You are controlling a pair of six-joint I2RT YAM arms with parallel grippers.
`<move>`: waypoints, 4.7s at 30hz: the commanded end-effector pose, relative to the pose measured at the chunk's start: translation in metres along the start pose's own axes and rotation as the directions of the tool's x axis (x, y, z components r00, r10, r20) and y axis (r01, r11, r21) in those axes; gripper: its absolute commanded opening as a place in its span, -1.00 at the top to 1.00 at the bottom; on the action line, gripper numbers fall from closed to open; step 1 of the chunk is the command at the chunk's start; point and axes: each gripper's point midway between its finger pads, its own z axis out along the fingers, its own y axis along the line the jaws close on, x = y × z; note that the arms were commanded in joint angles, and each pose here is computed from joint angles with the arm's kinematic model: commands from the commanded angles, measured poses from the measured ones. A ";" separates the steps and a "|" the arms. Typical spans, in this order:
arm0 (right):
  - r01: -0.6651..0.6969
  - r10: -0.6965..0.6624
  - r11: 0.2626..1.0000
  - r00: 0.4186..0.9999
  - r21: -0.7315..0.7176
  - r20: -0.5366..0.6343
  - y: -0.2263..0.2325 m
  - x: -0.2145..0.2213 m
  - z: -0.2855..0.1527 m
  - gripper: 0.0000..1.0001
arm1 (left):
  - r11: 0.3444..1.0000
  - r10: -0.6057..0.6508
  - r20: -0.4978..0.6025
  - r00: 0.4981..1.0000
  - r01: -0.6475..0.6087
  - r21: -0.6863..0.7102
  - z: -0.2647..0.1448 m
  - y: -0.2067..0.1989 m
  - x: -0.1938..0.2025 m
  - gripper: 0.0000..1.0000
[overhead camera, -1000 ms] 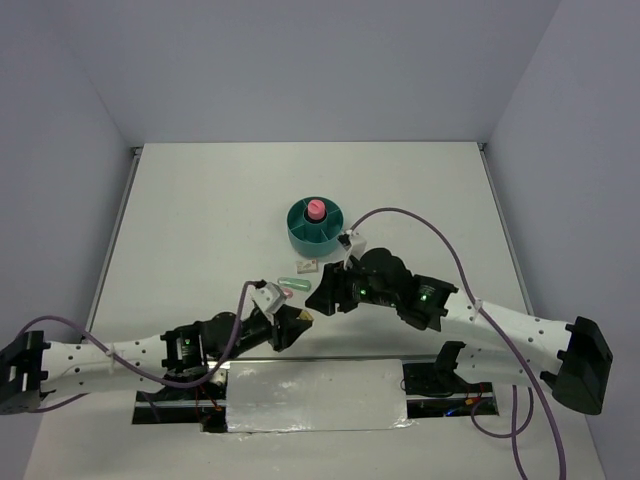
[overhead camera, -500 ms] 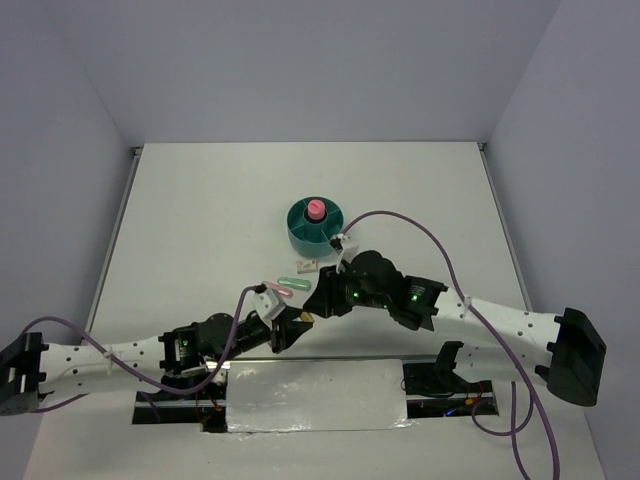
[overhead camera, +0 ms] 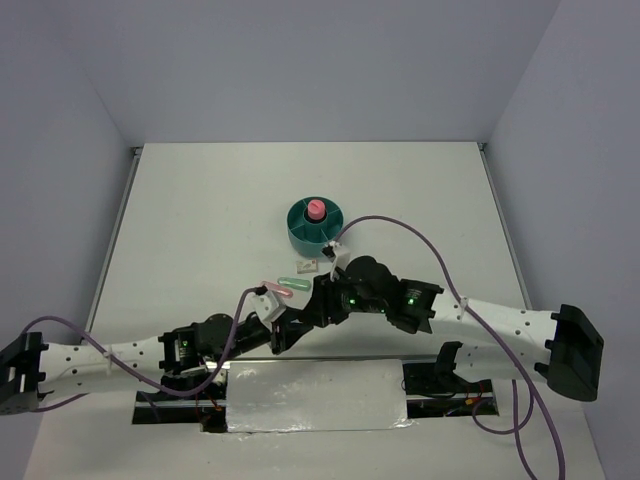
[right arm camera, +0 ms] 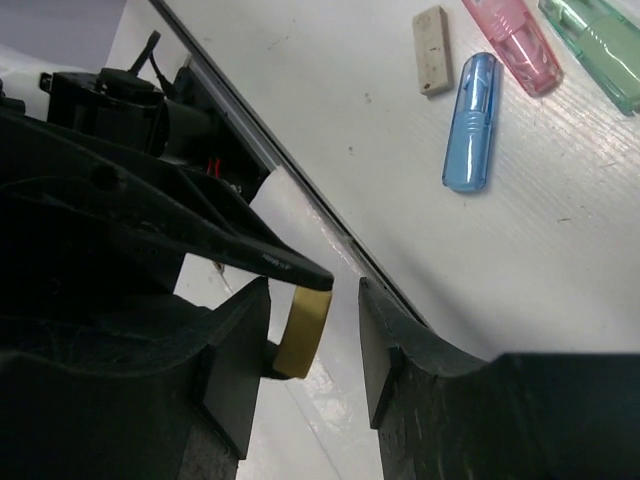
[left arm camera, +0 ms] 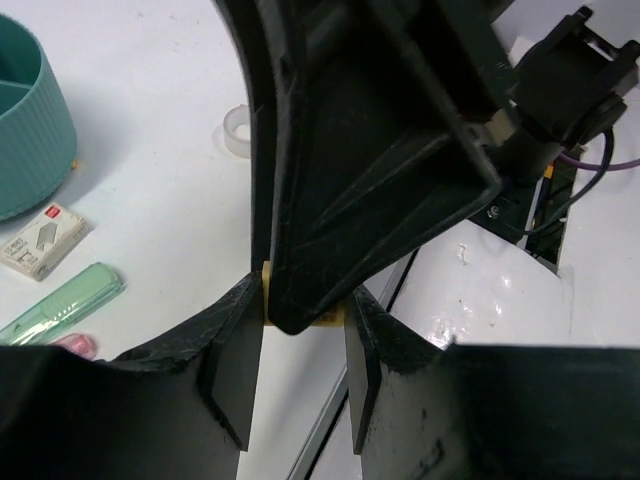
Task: Sort the stationery into containers
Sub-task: Place the stationery in the storage box, then pick up the stationery from the center of the board.
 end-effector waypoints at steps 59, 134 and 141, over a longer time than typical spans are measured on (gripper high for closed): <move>0.541 -0.540 0.841 0.836 0.019 0.101 -0.217 -0.258 0.063 0.70 | 0.785 -0.330 -0.005 0.944 0.272 -0.557 -0.072 0.078 -0.017 -0.99; 0.645 -0.574 0.763 0.645 0.044 0.504 0.017 -0.212 -0.143 -0.94 | 0.059 -0.611 0.063 0.789 0.124 -0.991 -0.064 0.196 0.093 -0.55; 0.645 -0.573 0.763 0.649 0.038 0.501 0.018 -0.213 -0.140 -0.93 | 0.046 -0.631 0.063 0.773 0.118 -0.992 -0.065 0.192 0.106 -0.50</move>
